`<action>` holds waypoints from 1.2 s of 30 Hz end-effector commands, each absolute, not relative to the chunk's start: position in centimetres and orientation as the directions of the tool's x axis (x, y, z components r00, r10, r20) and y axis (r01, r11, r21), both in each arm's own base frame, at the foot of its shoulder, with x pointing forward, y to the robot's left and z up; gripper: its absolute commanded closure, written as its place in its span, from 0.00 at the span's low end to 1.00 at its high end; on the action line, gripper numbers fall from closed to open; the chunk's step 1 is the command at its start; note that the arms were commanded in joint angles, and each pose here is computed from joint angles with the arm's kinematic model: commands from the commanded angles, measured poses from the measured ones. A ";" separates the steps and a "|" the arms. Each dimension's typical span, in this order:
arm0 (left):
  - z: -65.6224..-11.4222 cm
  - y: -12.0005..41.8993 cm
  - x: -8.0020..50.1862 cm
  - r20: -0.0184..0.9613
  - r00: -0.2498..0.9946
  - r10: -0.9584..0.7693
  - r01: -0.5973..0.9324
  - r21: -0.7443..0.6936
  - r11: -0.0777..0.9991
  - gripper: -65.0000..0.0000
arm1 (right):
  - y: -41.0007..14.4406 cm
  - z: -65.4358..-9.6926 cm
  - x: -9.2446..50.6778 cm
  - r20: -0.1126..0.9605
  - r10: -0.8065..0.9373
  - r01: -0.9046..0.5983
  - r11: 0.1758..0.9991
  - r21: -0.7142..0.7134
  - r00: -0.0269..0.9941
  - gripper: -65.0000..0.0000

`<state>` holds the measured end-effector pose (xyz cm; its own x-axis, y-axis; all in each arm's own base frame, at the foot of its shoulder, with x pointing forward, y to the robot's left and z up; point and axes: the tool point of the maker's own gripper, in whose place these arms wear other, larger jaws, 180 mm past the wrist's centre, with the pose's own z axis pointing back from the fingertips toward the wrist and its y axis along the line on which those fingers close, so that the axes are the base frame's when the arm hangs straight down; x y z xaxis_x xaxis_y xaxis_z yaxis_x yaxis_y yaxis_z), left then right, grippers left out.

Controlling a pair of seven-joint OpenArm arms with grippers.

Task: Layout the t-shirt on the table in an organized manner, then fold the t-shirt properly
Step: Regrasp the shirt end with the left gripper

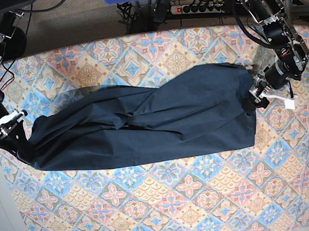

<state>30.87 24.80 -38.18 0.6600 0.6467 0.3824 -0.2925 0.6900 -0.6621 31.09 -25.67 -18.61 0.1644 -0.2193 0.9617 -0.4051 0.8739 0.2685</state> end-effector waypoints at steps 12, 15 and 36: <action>-36.8 24.2 32.0 0.421 0.666 0.615 -0.233 -0.666 0.709 0.77 | -25.9 -16.6 31.2 0.970 -0.221 -0.427 0.871 0.243 0.101 1.00; -36.5 24.5 31.9 0.431 0.664 0.611 -0.230 -0.660 0.715 0.89 | -25.9 -16.6 31.2 0.970 -0.221 -0.427 0.871 0.243 0.101 1.00; -38.0 28.2 31.9 0.400 0.610 0.684 -0.330 -0.657 0.678 0.23 | -25.6 -16.3 31.1 0.972 -0.213 -0.435 0.870 0.233 0.095 1.00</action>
<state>30.79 27.35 -39.68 0.6334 0.6870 0.3562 -0.3611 0.6695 -0.6492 31.00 -25.51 -18.48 0.1616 -0.2145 0.9633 -0.4098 0.8734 0.2632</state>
